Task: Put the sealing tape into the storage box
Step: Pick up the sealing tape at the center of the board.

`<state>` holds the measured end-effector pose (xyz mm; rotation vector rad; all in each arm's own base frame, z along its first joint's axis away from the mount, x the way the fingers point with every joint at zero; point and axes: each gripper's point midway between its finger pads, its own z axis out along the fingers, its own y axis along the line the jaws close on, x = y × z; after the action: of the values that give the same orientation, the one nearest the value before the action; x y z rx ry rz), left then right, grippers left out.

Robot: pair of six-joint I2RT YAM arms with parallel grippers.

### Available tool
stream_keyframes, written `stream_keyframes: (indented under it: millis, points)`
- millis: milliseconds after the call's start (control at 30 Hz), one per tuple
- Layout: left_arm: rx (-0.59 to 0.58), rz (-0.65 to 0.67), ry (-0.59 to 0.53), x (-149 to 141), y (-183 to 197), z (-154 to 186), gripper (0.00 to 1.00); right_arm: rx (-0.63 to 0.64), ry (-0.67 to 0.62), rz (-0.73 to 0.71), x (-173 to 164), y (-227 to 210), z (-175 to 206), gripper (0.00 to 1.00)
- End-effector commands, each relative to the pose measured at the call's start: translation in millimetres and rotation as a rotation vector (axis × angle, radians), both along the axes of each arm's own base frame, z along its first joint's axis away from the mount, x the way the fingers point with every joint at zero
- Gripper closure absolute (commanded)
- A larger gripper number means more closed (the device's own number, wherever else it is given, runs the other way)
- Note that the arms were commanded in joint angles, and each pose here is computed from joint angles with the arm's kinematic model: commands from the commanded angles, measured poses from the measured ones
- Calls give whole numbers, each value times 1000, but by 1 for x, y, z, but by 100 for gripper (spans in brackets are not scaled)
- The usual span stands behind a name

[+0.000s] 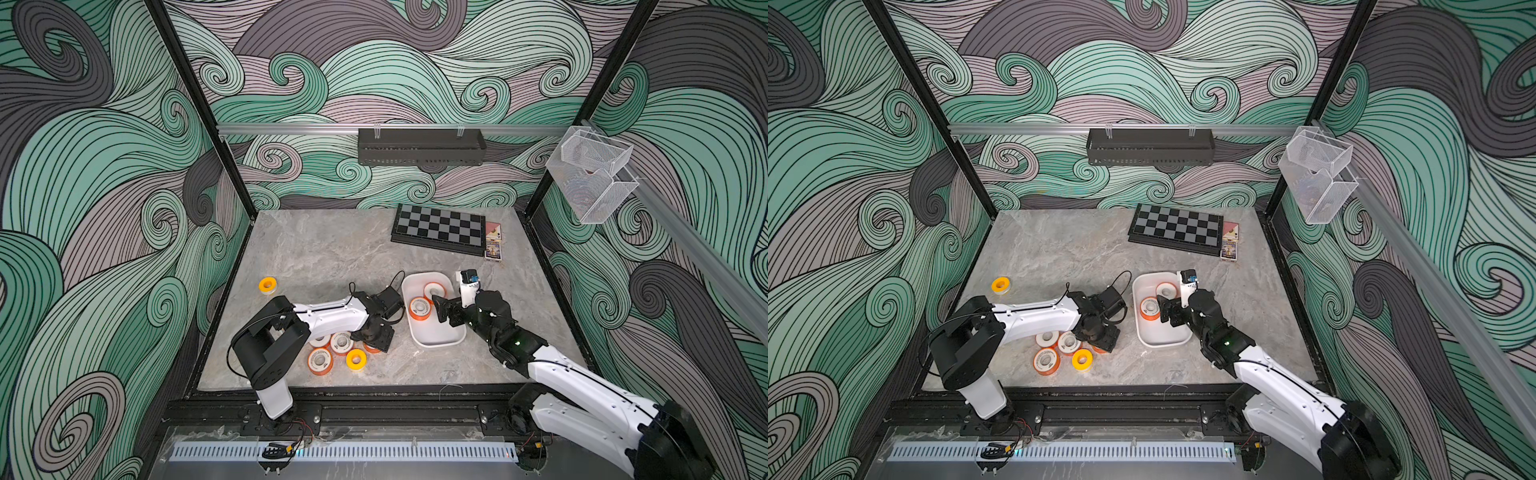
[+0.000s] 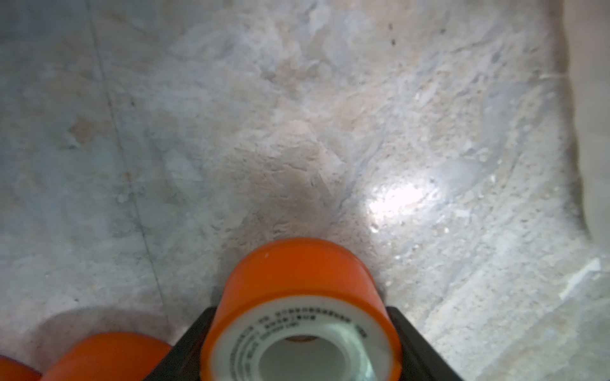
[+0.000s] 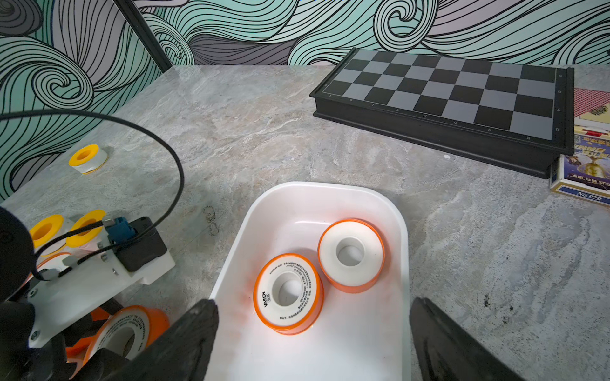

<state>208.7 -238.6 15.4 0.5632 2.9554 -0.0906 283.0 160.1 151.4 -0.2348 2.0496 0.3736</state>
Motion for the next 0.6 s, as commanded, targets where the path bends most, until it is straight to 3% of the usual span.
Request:
stream_keyframes:
  millis: [0,267,567]
  points:
    - [36,13,3,-1,2,0,38,-3,-15,-26,2,-5,-1,6]
    - [-44,6,-78,10,-12,44,41,18,-15,-184,8,-41,0,2]
    - [-267,-104,-127,25,-70,119,42,226,-67,-539,-6,-125,-10,1]
